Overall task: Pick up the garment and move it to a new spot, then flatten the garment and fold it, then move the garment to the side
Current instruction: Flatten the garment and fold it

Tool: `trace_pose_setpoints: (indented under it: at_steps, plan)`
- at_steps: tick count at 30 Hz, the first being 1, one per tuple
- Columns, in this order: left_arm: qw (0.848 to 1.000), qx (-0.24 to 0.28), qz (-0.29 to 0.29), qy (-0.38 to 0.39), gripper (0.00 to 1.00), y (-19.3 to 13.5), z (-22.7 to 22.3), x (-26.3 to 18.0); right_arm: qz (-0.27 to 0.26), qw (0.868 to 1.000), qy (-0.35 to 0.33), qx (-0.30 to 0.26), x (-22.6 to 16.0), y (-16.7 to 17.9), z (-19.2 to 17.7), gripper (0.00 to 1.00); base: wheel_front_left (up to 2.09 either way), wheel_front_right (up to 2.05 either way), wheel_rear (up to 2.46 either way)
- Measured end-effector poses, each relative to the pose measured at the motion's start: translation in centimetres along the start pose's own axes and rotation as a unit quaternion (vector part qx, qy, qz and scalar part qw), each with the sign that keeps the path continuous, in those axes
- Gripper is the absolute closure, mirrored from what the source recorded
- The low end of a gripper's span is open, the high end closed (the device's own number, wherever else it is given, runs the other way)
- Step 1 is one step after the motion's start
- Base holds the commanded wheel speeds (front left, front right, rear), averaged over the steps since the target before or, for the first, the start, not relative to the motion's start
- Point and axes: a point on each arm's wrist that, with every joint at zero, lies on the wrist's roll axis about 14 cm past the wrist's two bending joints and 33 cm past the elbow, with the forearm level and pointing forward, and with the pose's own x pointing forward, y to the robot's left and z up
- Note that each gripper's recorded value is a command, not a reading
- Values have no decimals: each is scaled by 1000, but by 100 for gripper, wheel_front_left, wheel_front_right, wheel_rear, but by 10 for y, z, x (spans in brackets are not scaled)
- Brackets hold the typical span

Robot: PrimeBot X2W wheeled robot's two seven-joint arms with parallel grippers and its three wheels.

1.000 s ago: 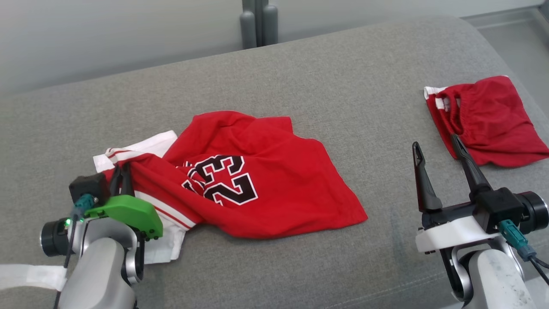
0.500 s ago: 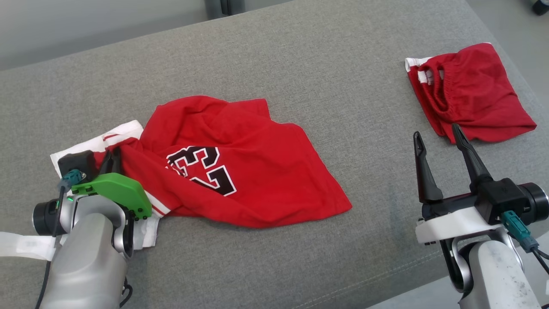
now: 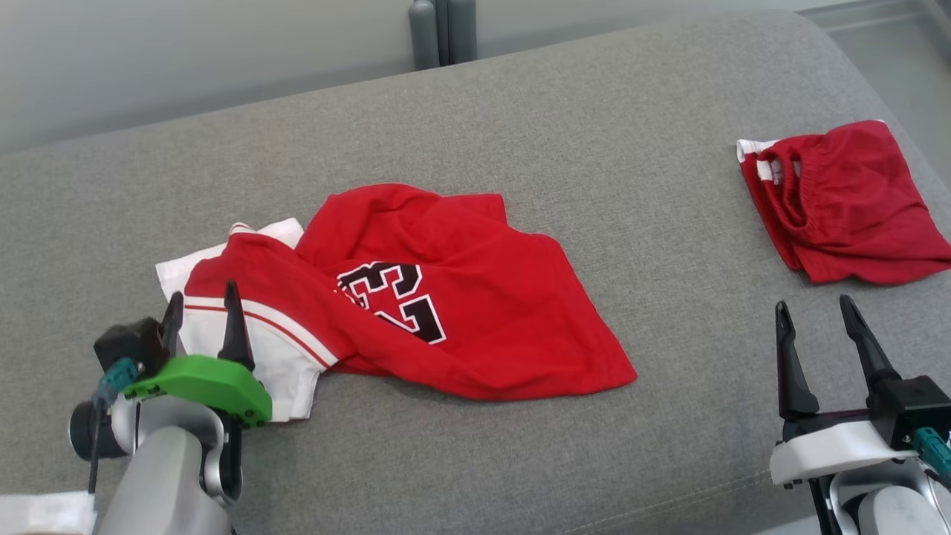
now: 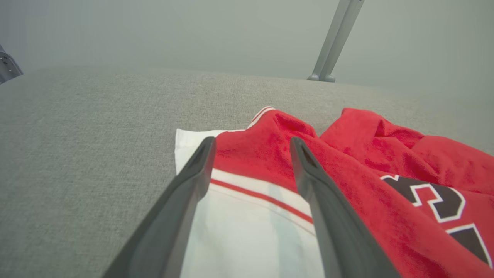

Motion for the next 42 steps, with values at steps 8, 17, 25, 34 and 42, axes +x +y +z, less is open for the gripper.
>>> trace_pose_setpoints:
  at_steps: [8,17,25,34,42]
  plan:
    - [999,-28,30,-26,0,9,-4,-57,13,1000,-17,8,-13,8,11,0,0,0,0]
    - [997,-28,47,-58,0,14,3,-107,48,997,-59,22,-20,31,38,0,0,0,0]
    - [996,-38,46,-63,0,10,-2,-132,77,994,-72,36,-21,51,46,0,0,0,0]
    - [995,-41,38,-76,0,3,2,-144,93,991,-75,55,-27,62,49,0,0,0,0]
    - [994,-31,35,-103,0,1,18,-147,104,990,-73,60,-28,69,48,0,0,0,0]
